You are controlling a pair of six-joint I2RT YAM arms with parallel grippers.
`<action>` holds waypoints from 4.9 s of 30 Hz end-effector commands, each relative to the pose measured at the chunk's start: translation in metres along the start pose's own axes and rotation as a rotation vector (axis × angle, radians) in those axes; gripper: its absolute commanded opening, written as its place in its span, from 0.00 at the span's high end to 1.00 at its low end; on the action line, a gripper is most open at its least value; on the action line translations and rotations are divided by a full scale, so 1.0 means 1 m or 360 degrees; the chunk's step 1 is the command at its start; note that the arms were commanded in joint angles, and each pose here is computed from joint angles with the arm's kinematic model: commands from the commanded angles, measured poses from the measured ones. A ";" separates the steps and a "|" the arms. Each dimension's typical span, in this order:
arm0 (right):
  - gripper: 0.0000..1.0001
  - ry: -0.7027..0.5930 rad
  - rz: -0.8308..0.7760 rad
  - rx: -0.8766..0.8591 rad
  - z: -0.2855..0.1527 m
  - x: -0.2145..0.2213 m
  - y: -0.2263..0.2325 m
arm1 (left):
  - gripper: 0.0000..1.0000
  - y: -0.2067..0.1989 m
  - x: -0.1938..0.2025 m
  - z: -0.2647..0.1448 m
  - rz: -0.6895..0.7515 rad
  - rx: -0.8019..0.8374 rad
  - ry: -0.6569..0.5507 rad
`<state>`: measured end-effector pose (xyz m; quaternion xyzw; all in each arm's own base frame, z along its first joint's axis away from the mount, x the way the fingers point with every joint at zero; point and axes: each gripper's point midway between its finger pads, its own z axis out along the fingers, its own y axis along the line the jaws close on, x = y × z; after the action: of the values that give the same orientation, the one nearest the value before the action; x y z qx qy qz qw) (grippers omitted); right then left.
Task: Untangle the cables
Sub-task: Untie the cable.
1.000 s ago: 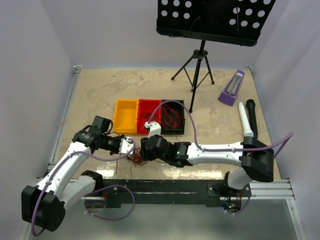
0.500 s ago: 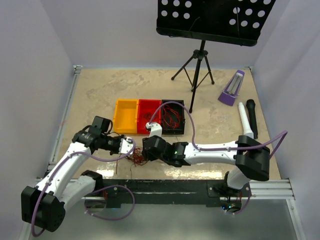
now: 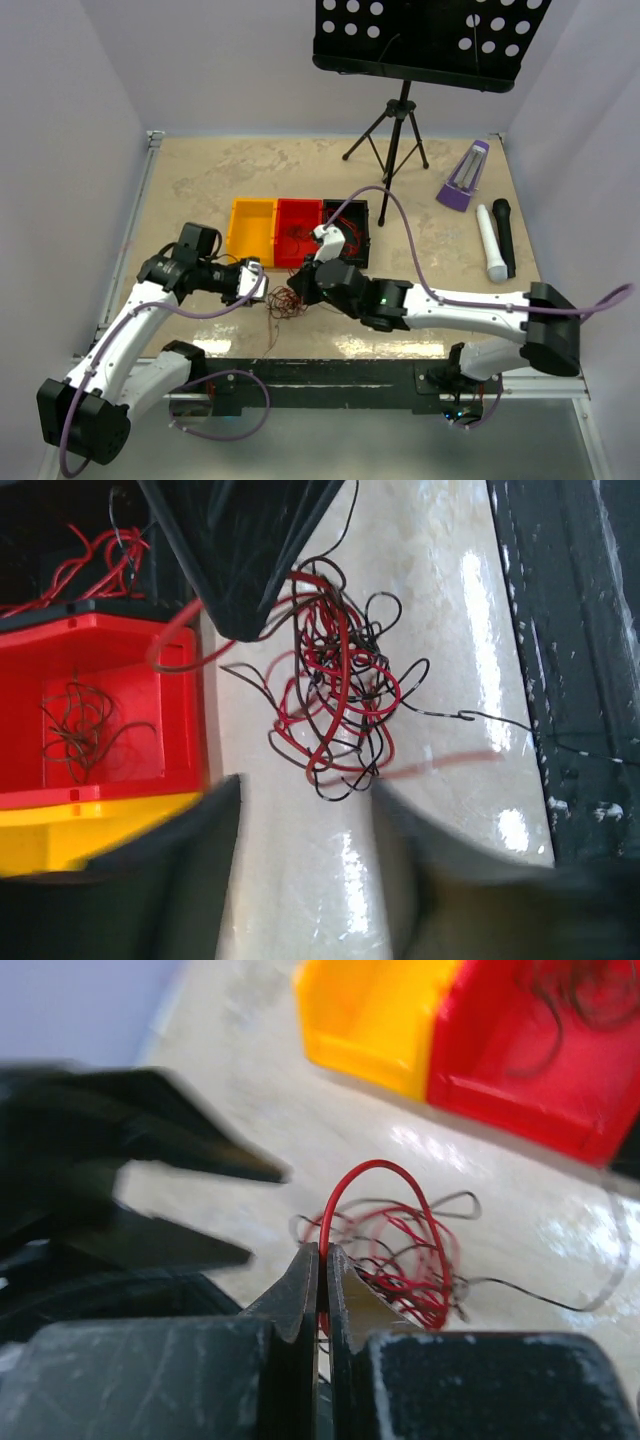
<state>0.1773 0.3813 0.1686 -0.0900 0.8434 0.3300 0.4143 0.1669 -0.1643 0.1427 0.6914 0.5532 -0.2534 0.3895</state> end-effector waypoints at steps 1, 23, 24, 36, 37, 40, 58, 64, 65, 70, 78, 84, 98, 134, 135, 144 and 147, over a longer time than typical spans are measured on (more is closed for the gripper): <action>1.00 -0.0231 0.0012 -0.0208 -0.029 -0.040 0.030 | 0.25 0.009 -0.036 -0.005 -0.0071 -0.0005 -0.0192; 1.00 -0.0616 0.0142 -0.0460 -0.094 -0.111 0.074 | 0.26 -0.006 -0.044 -0.004 -0.0068 0.0125 -0.0273; 1.00 -0.0624 0.0150 -0.0474 -0.096 -0.113 0.076 | 0.27 -0.006 -0.045 -0.004 -0.0077 0.0122 -0.0274; 1.00 -0.0673 0.0175 -0.0337 -0.099 -0.123 0.061 | 0.94 0.001 -0.046 -0.005 -0.0065 0.0069 -0.0272; 1.00 -0.0693 0.0187 -0.0296 -0.103 -0.127 0.054 | 0.94 0.001 -0.042 -0.004 -0.0048 0.0060 -0.0250; 1.00 -0.0801 0.0247 -0.0175 -0.127 -0.144 0.027 | 1.00 0.005 -0.029 -0.003 -0.0011 0.0008 -0.0159; 1.00 -0.1145 0.0724 0.0292 -0.261 -0.185 -0.116 | 1.00 -0.005 0.090 -0.012 0.0404 -0.0003 0.0621; 1.00 -0.1135 0.0657 0.0261 -0.257 -0.188 -0.107 | 1.00 -0.009 0.100 -0.014 0.0480 -0.0015 0.0688; 1.00 -0.1123 0.0658 0.0261 -0.255 -0.186 -0.106 | 1.00 -0.007 0.100 -0.014 0.0468 -0.0022 0.0688; 1.00 -0.1095 0.0576 0.0266 -0.245 -0.183 -0.099 | 0.77 0.002 0.081 -0.019 0.0376 -0.0053 0.0629; 1.00 -0.1246 0.0680 0.0289 -0.301 -0.215 -0.123 | 1.00 -0.025 0.124 -0.028 0.0479 -0.0031 0.0870; 1.00 -0.1151 0.0594 0.0183 -0.273 -0.207 -0.094 | 0.54 0.034 0.030 -0.031 0.0282 -0.0358 0.0387; 1.00 -0.1004 0.0471 -0.0151 -0.205 -0.197 -0.005 | 0.00 0.036 -0.145 -0.032 0.0272 -0.0110 -0.0760; 1.00 -0.0884 0.0444 -0.0522 -0.165 -0.195 0.082 | 0.47 -0.023 -0.156 0.027 0.1517 -0.0090 -0.0786; 1.00 -0.0879 0.0446 -0.0526 -0.164 -0.194 0.084 | 0.51 -0.025 -0.156 0.026 0.1605 -0.0115 -0.0797; 1.00 -0.0853 0.0466 -0.0564 -0.163 -0.190 0.087 | 0.85 -0.026 -0.144 0.030 0.1874 -0.0200 -0.0734; 1.00 -0.0858 0.0471 -0.0560 -0.163 -0.191 0.086 | 1.00 -0.025 -0.147 0.028 0.1840 -0.0219 -0.0751</action>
<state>0.1638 0.3263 0.3892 0.0319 0.6728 0.4938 0.5501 0.1099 -0.2653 0.2229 0.7907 0.0403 -0.1264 0.5976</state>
